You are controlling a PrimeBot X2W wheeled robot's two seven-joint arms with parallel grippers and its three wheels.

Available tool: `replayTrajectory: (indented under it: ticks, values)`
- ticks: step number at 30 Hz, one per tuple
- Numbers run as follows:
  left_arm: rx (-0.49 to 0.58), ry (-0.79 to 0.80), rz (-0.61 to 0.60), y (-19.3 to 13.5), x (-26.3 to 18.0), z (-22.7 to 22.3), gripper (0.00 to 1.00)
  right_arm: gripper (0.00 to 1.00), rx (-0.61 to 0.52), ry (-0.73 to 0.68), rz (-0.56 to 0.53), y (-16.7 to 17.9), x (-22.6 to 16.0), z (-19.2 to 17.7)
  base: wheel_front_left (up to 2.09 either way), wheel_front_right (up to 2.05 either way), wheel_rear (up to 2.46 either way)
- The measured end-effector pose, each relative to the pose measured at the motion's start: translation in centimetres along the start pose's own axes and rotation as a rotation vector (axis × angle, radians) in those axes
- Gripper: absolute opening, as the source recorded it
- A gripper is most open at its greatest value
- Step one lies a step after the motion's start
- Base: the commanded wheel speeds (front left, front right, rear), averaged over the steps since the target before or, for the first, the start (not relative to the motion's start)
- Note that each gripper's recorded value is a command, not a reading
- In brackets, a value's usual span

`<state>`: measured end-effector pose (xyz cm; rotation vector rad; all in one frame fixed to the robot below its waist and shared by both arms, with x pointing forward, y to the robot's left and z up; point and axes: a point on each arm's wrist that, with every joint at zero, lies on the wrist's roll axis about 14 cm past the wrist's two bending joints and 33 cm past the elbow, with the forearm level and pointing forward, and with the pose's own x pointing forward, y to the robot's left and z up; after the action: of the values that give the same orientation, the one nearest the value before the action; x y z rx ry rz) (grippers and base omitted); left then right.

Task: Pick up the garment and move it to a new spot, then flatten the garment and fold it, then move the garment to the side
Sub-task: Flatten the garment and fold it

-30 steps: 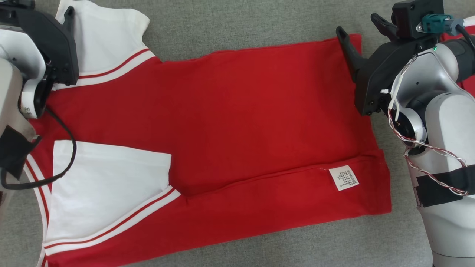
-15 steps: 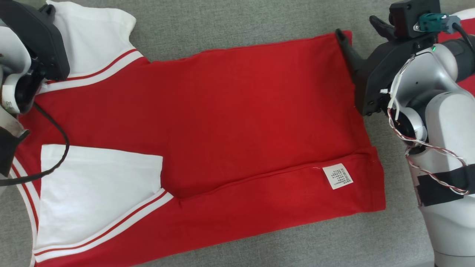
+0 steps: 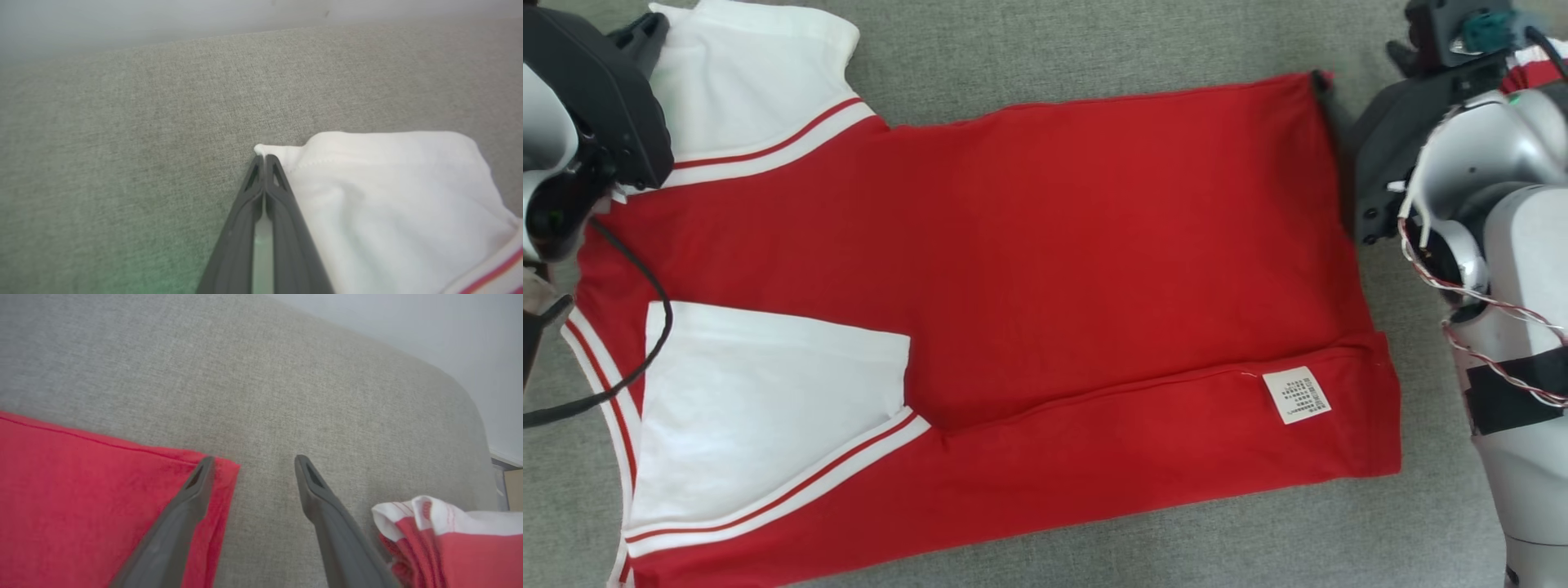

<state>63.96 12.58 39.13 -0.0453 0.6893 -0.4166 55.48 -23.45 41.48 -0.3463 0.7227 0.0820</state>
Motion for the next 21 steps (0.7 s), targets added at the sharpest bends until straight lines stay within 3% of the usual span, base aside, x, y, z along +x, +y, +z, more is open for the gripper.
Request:
replayTrajectory:
  ticks: [9, 10, 11, 13, 21]
  values:
    - [0.005, -0.004, 0.004, 0.1, -0.3, -0.1, 0.00, 1.00, 0.020, 0.100, 0.048, 1.1, 0.5, -1.3, 0.00, 0.00, 0.00]
    - [0.006, -0.008, 0.003, 0.1, -0.3, -0.1, 0.00, 0.50, 0.024, 0.104, 0.051, 1.2, 0.6, -1.4, 0.00, 0.00, 0.00]
    - [0.006, -0.014, 0.002, 0.1, -0.4, 0.0, 0.00, 0.37, 0.025, 0.108, 0.053, 1.2, 0.6, -1.5, 0.00, 0.00, 0.00]
    - [-0.007, -0.043, -0.013, -0.3, -0.5, 0.4, 0.00, 0.00, 0.026, 0.109, 0.056, 1.4, 0.7, -1.5, 0.00, 0.00, 0.00]
    - [-0.041, -0.209, 0.002, -1.0, -2.3, 1.7, 0.00, 0.00, 0.037, 0.048, 0.043, 1.3, 0.0, -0.9, 0.00, 0.00, 0.00]
